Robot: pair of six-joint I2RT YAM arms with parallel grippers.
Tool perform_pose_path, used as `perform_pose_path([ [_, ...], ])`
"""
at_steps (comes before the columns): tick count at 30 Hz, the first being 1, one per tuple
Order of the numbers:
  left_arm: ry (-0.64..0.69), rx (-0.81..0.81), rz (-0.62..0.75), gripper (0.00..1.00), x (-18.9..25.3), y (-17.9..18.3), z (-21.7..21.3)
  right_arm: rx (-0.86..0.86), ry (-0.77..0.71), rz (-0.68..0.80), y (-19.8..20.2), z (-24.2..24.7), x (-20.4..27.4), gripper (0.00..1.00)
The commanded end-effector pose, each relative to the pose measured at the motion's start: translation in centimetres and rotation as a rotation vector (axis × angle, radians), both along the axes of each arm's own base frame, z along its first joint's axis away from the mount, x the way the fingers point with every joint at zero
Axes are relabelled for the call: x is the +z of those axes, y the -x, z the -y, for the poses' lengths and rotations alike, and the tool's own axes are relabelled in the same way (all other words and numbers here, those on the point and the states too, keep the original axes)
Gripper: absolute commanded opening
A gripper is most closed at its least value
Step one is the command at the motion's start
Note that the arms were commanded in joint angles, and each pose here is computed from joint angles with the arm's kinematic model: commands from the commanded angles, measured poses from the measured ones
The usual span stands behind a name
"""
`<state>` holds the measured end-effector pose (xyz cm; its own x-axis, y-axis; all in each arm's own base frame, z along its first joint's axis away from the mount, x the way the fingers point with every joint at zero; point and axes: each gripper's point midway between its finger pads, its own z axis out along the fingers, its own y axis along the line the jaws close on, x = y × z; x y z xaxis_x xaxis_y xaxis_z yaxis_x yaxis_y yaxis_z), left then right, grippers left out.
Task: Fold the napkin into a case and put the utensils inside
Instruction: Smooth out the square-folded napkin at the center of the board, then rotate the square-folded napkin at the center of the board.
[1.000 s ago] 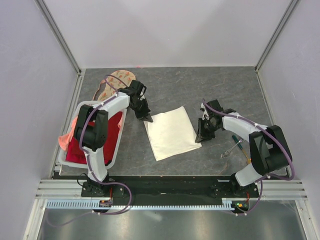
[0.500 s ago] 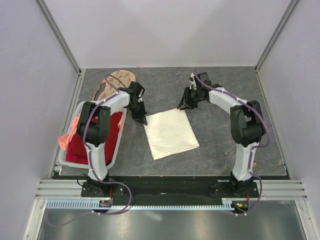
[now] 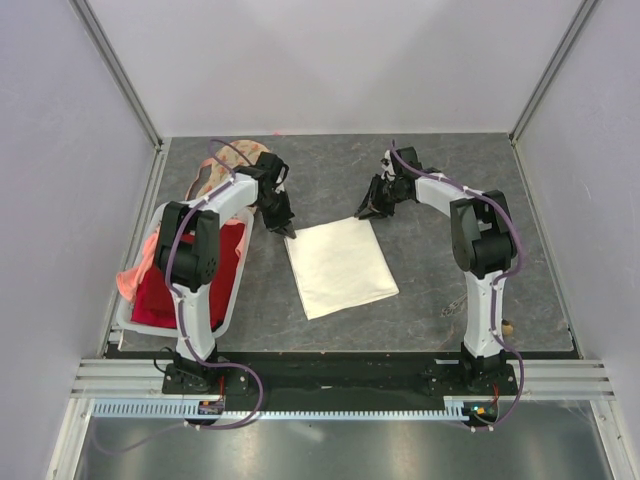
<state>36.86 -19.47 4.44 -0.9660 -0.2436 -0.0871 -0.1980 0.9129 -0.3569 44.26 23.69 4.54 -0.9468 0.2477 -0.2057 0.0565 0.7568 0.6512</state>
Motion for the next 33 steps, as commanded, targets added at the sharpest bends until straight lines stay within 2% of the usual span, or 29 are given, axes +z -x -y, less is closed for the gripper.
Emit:
perform_pose_path([
  [1,-0.122,0.0,-0.012,0.03,-2.1,-1.0,-2.6,-0.014,-0.014,0.036,-2.1,0.8,-0.4,0.27],
  [7,-0.164,-0.026,-0.073,0.03,-4.3,0.2,-3.2,0.032,-0.005,0.022,-2.1,1.1,-3.0,0.28],
  [9,-0.156,-0.026,-0.061,0.03,-3.8,0.0,-3.2,0.038,0.01,0.024,-2.0,1.4,-2.2,0.28],
  [12,-0.149,-0.035,-0.034,0.03,-2.6,-0.1,-3.1,0.038,0.114,0.038,-1.6,3.4,0.3,0.29],
  [14,-0.135,-0.042,-0.016,0.03,-1.7,0.1,-3.0,0.03,0.184,0.097,-1.6,4.9,3.3,0.33],
  [16,-0.12,-0.043,-0.016,0.03,-1.0,0.7,-2.8,0.047,0.212,0.124,-0.3,5.6,5.8,0.37],
  [17,-0.106,-0.039,-0.011,0.03,-0.6,0.8,-2.7,0.062,0.19,0.123,0.6,5.4,6.5,0.42],
  [18,-0.097,-0.037,-0.004,0.03,-0.1,0.9,-2.5,0.073,0.182,0.073,2.5,5.5,5.5,0.45],
  [19,-0.083,-0.031,0.002,0.04,0.4,0.9,-2.2,0.08,0.158,0.092,3.8,5.4,7.0,0.45],
  [20,-0.062,-0.037,0.031,0.08,1.6,0.8,-1.7,0.095,0.125,0.074,5.3,5.1,7.1,0.46],
  [21,-0.056,-0.043,0.042,0.1,2.2,0.8,-1.5,0.1,0.124,0.015,7.9,5.5,4.9,0.46],
  [22,-0.05,-0.057,0.059,0.11,2.7,0.8,-0.9,0.097,0.102,0.032,9.2,5.5,5.8,0.46],
  [23,-0.04,-0.056,0.061,0.12,3.0,0.9,-0.7,0.111,0.086,-0.034,12.1,5.7,3.9,0.46],
  [25,-0.037,-0.054,0.054,0.12,2.8,1.1,-0.5,0.111,0.07,-0.014,13.7,5.8,3.9,0.42],
  [26,-0.046,-0.055,0.049,0.11,2.4,1.1,-0.5,0.118,0.075,-0.061,15.6,6.2,2.3,0.39],
  [29,-0.053,-0.056,0.026,0.1,1.0,1.3,-0.5,0.132,0.061,-0.082,17.7,6.4,0.8,0.33],
  [33,-0.093,-0.094,-0.016,0.09,-2.0,1.8,-0.9,0.133,0.075,-0.09,18.4,6.7,-0.9,0.27],
])
